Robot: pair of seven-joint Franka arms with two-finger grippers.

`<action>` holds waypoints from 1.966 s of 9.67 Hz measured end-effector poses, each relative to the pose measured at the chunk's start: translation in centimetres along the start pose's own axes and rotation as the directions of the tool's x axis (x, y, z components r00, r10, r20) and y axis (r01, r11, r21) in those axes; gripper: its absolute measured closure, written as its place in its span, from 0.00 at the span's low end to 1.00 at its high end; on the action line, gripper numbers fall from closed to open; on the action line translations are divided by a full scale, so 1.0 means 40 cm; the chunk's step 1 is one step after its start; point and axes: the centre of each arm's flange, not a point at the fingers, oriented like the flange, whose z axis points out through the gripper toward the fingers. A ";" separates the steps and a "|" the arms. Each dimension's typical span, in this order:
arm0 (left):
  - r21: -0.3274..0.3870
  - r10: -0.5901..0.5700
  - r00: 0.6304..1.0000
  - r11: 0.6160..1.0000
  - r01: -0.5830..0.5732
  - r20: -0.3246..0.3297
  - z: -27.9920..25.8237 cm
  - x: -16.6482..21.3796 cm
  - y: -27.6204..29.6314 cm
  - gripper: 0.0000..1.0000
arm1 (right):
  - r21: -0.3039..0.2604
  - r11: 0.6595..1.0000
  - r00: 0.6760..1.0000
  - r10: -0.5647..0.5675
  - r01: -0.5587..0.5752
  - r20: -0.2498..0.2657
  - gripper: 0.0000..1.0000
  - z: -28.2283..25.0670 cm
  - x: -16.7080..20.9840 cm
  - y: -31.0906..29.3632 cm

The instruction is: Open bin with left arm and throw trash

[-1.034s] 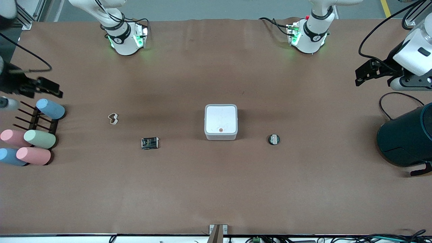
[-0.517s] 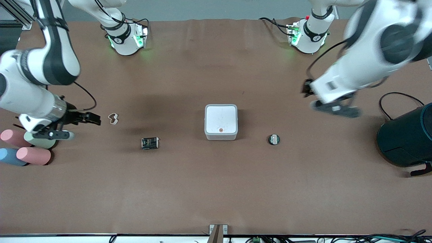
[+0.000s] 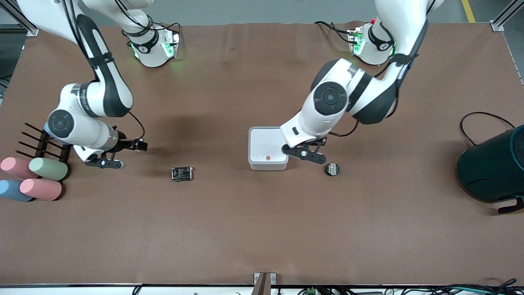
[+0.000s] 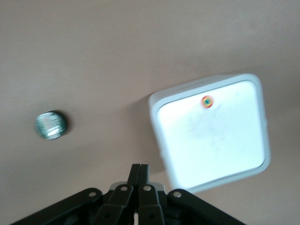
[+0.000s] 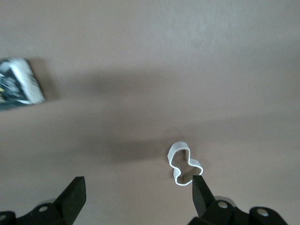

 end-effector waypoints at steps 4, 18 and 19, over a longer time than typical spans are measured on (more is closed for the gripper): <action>0.000 -0.003 0.993 1.000 0.003 -0.115 0.151 0.012 0.129 0.99 | -0.001 0.995 0.994 -0.102 0.102 -0.051 0.00 0.112 -0.025 0.097; 0.150 -0.004 0.999 0.989 0.010 -0.042 -0.009 0.082 -0.257 0.97 | 0.062 0.992 0.993 0.110 -0.112 0.038 0.95 -0.008 0.053 -0.038; 0.155 -0.004 1.000 0.988 0.004 -0.003 0.039 0.076 -0.300 0.85 | 0.094 0.975 0.980 0.200 -0.200 0.013 0.95 -0.125 0.077 -0.152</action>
